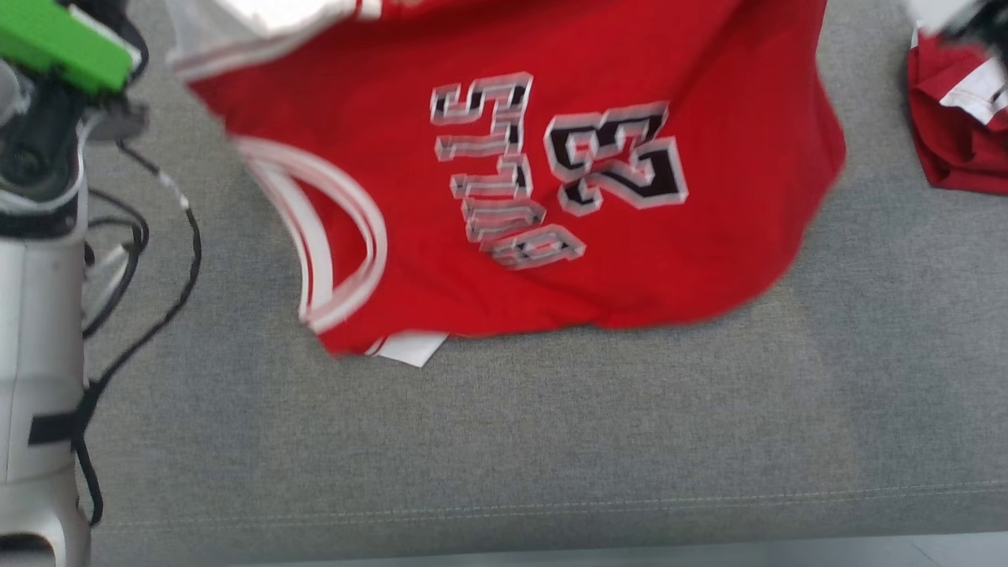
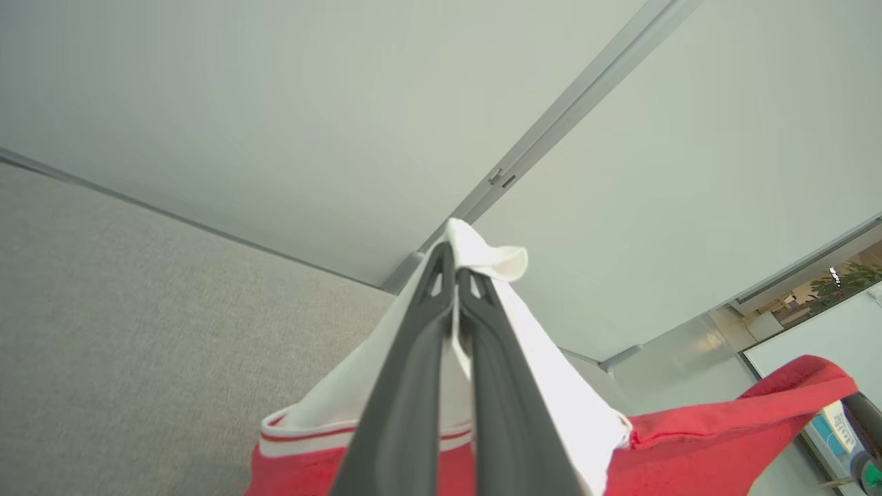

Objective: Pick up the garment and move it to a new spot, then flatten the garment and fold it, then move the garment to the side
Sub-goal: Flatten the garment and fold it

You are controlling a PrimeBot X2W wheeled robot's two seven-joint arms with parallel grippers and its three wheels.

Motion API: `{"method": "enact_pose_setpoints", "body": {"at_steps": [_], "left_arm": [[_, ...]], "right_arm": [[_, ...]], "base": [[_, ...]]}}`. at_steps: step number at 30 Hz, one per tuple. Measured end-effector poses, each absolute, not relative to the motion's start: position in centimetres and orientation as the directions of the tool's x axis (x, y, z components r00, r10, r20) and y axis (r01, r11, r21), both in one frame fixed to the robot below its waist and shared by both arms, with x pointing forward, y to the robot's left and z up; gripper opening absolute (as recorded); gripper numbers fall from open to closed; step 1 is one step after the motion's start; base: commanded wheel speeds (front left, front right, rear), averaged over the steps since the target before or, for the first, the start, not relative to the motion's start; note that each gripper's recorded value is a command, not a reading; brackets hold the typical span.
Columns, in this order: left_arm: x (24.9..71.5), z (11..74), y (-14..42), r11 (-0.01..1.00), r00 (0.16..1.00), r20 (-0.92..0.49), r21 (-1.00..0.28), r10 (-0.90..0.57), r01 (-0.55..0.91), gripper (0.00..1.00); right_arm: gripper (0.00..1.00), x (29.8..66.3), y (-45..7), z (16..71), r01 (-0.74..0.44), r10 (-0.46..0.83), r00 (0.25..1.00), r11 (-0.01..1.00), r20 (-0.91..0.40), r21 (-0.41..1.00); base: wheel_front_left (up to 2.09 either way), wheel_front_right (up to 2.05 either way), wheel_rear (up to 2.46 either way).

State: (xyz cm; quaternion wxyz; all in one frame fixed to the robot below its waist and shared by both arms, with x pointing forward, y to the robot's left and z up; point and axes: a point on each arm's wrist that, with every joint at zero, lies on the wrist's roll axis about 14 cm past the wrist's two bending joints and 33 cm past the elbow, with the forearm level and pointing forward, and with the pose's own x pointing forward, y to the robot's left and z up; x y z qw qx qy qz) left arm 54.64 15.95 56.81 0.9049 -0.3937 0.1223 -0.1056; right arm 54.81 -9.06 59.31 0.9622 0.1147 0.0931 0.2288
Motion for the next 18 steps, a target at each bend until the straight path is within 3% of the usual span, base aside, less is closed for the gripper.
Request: {"method": "enact_pose_setpoints", "body": {"at_steps": [4,9,13,18], "left_arm": [[59.0,64.2,14.6,0.712,0.966,0.077,-0.662,-0.245,0.233,0.00],[60.5,74.7,13.1,0.683,0.889,0.408,-0.589,-0.209,0.431,0.00],[60.8,77.3,13.2,0.698,0.809,0.559,-0.505,-0.184,0.508,0.00],[63.0,69.9,13.7,0.752,0.857,0.472,-0.484,-0.207,0.448,0.00]], "right_arm": [[0.00,60.1,-12.9,68.3,-0.295,0.270,0.952,0.935,0.144,0.198],[0.00,62.4,-14.1,76.1,-0.278,0.187,0.888,0.946,0.420,0.166],[0.00,64.4,-13.3,74.0,-0.273,0.199,0.883,0.955,0.425,0.120],[0.00,66.0,-10.2,65.6,-0.354,0.308,0.900,0.929,0.310,0.104]], "base": [[0.00,0.00,0.00],[0.00,0.00,0.00],[0.00,0.00,0.00],[0.00,0.00,0.00]]}}
